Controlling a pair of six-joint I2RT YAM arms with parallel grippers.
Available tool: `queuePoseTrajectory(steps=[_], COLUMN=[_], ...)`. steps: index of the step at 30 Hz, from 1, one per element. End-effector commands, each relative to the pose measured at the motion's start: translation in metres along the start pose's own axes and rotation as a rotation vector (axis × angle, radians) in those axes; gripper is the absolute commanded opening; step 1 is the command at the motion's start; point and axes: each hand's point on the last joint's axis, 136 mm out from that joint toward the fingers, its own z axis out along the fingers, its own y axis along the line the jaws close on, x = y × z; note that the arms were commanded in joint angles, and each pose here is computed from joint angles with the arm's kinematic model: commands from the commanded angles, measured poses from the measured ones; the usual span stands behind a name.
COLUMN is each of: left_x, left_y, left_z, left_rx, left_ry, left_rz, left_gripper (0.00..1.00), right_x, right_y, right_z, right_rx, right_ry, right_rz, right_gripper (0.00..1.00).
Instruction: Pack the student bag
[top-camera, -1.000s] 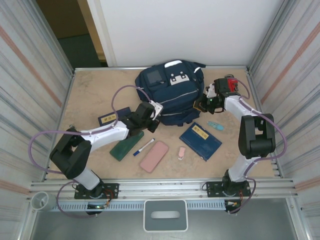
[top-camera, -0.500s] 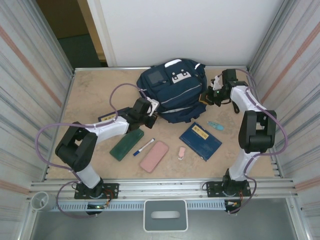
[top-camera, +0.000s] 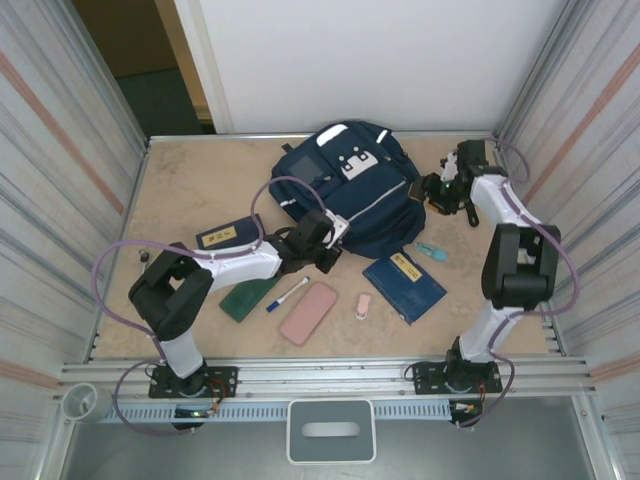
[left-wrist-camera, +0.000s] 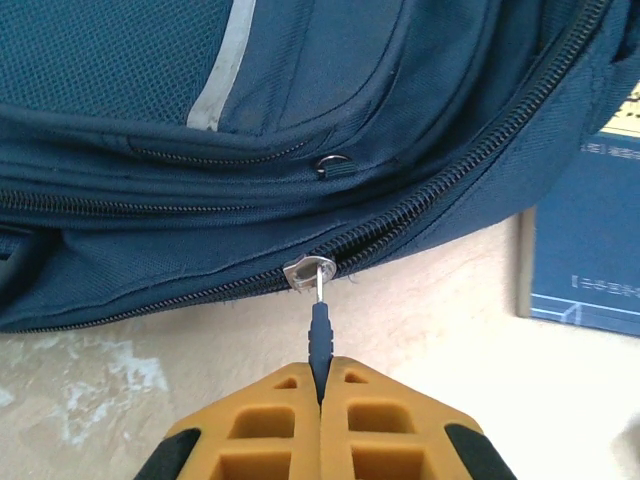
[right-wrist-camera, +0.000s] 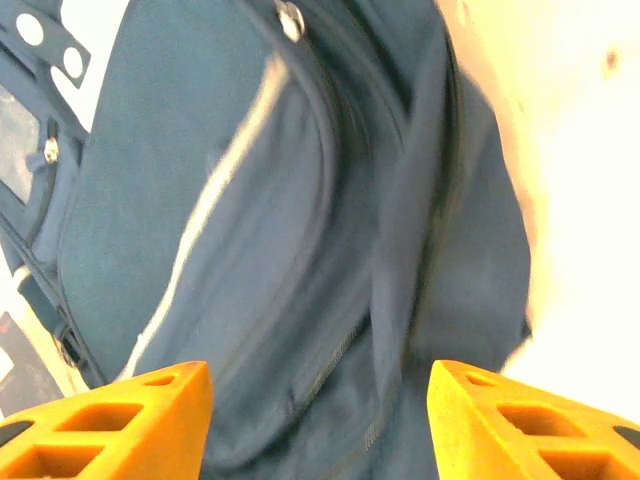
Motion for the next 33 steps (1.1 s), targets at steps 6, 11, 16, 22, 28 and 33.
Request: queuePoseTrajectory(steps=[6, 11, 16, 22, 28, 33], left_x=[-0.023, -0.022, -0.02, -0.01, 0.006, 0.01], left_y=[-0.003, -0.001, 0.007, 0.041, 0.08, 0.108], left_z=[-0.006, -0.006, -0.011, -0.024, -0.028, -0.023], left_rx=[0.014, 0.002, -0.037, -0.111, -0.158, -0.211], left_ry=[-0.055, -0.058, -0.06, -0.058, -0.046, -0.033], left_rz=[-0.001, -0.001, 0.001, -0.042, -0.095, -0.122], left_gripper=[0.0, 0.0, 0.0, 0.0, 0.0, 0.0], right_x=[0.067, 0.077, 0.07, 0.06, 0.05, 0.04], right_y=[-0.004, 0.006, 0.011, 0.018, 0.028, 0.026], right_z=[-0.003, 0.029, 0.038, 0.014, -0.001, -0.01], right_rx=[-0.092, -0.155, -0.166, -0.191, -0.237, -0.224], right_ry=[-0.023, 0.04, 0.054, 0.048, 0.084, 0.068], right_rz=[0.119, 0.149, 0.142, 0.074, 0.025, 0.014], right_gripper=[0.75, 0.74, 0.29, 0.01, 0.0, 0.0])
